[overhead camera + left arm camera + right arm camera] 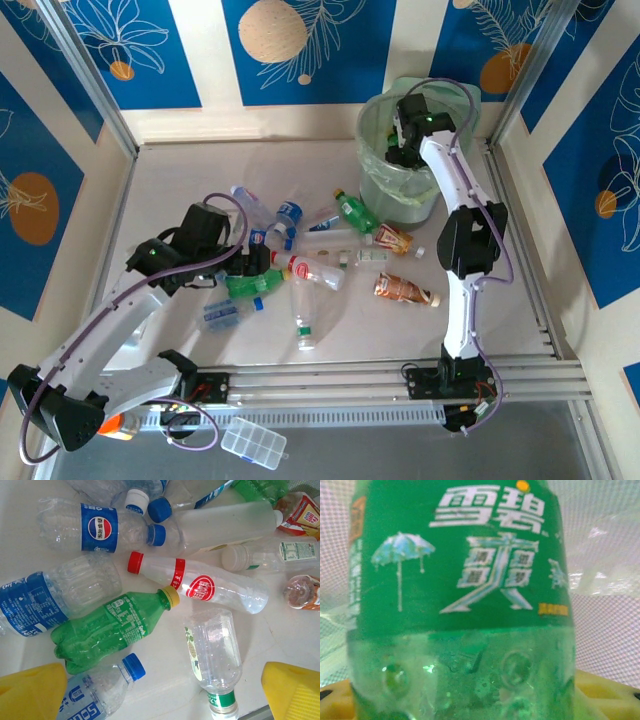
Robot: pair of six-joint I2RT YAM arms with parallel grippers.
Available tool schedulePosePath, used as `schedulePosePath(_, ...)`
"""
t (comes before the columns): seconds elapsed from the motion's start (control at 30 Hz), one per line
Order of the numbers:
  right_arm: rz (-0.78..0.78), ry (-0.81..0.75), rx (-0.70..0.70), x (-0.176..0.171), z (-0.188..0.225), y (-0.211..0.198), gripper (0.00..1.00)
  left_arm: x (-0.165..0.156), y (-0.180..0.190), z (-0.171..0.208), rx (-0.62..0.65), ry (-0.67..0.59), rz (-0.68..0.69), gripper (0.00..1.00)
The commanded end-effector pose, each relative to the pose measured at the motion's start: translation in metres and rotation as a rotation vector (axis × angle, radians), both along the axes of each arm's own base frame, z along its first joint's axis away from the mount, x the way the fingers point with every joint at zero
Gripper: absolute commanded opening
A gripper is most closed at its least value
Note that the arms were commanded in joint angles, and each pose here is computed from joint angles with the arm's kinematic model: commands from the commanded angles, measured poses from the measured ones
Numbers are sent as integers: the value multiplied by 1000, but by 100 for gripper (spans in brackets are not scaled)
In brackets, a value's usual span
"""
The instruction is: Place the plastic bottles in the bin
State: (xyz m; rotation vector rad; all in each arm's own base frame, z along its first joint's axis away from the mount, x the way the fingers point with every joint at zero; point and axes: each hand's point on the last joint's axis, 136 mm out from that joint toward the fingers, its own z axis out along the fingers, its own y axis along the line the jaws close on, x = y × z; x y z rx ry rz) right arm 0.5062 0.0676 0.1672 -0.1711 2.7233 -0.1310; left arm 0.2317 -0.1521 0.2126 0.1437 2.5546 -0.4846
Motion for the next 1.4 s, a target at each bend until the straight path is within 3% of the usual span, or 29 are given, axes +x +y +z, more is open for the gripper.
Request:
schedulePosePath(0.0, -6, 29, 39, 2, -10, 6, 62, -3, 3, -1, -14, 4, 13, 99)
schedulePosePath(0.2, -7, 73, 38, 0, -28, 10, 69, -7, 5, -6, -10, 20, 21, 99)
schedulePosePath(0.37, -21, 20, 24, 5, -10, 5, 81, -8, 7, -7, -3, 25, 28, 99)
schedulePosePath(0.87, -14, -277, 91, -9, 126, 12, 81, -15, 1, -3, -32, 34, -20, 99)
schedulePosePath(1.17, 68, -415, 99, -48, 189, 41, 80, -30, -15, -14, -97, 107, -101, 100)
schedulePosePath(1.37, 202, -529, 44, -84, 223, 78, 78, -38, -21, -25, -97, 152, -122, 99)
